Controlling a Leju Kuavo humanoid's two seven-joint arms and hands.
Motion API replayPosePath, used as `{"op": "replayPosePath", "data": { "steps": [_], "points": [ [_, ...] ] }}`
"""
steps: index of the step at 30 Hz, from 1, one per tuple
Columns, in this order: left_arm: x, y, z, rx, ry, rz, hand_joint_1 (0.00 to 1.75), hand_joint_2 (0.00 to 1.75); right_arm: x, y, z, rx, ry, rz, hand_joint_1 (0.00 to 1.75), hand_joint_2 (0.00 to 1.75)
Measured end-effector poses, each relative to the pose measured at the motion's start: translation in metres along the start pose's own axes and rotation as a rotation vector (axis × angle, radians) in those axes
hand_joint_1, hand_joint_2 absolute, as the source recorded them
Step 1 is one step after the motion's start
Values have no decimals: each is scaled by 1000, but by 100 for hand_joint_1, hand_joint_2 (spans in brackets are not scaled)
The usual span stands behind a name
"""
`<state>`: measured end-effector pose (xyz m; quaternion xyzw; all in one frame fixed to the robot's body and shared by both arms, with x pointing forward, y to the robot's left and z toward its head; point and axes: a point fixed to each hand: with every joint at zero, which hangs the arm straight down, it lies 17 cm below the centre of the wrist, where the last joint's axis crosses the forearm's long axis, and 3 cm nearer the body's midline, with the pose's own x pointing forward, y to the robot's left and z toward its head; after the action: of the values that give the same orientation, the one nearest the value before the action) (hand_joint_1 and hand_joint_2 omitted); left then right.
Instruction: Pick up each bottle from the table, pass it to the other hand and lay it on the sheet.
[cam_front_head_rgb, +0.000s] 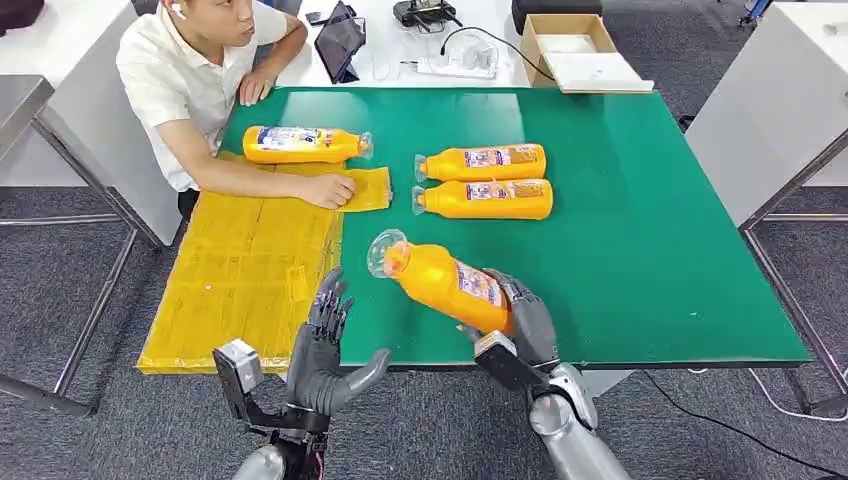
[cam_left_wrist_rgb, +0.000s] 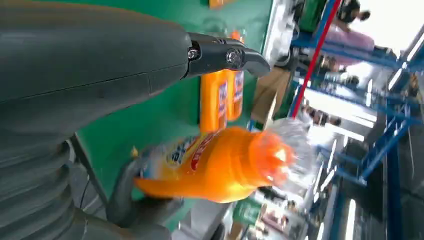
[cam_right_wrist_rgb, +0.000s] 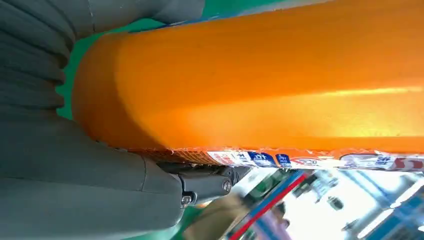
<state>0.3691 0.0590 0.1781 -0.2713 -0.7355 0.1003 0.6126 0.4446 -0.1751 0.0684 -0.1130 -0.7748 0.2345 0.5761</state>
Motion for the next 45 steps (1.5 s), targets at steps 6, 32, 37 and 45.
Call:
{"op": "replayPosePath", "data": {
  "steps": [6, 32, 37, 45],
  "points": [
    [-1, -12, 1, -63, 15, 41, 0, 175, 59, 57, -2, 122, -109, -141, 175, 175],
    [13, -16, -3, -97, -68, 30, 175, 175, 141, 144, 26, 364, -283, -207, 0, 175],
    [9, -10, -3, -82, -32, 59, 175, 175, 131, 143, 28, 318, -271, -91, 0, 0],
    [-1, 1, 6, -35, 13, 63, 175, 175, 118, 135, 35, 228, -262, 58, 0, 0]
  ]
}}
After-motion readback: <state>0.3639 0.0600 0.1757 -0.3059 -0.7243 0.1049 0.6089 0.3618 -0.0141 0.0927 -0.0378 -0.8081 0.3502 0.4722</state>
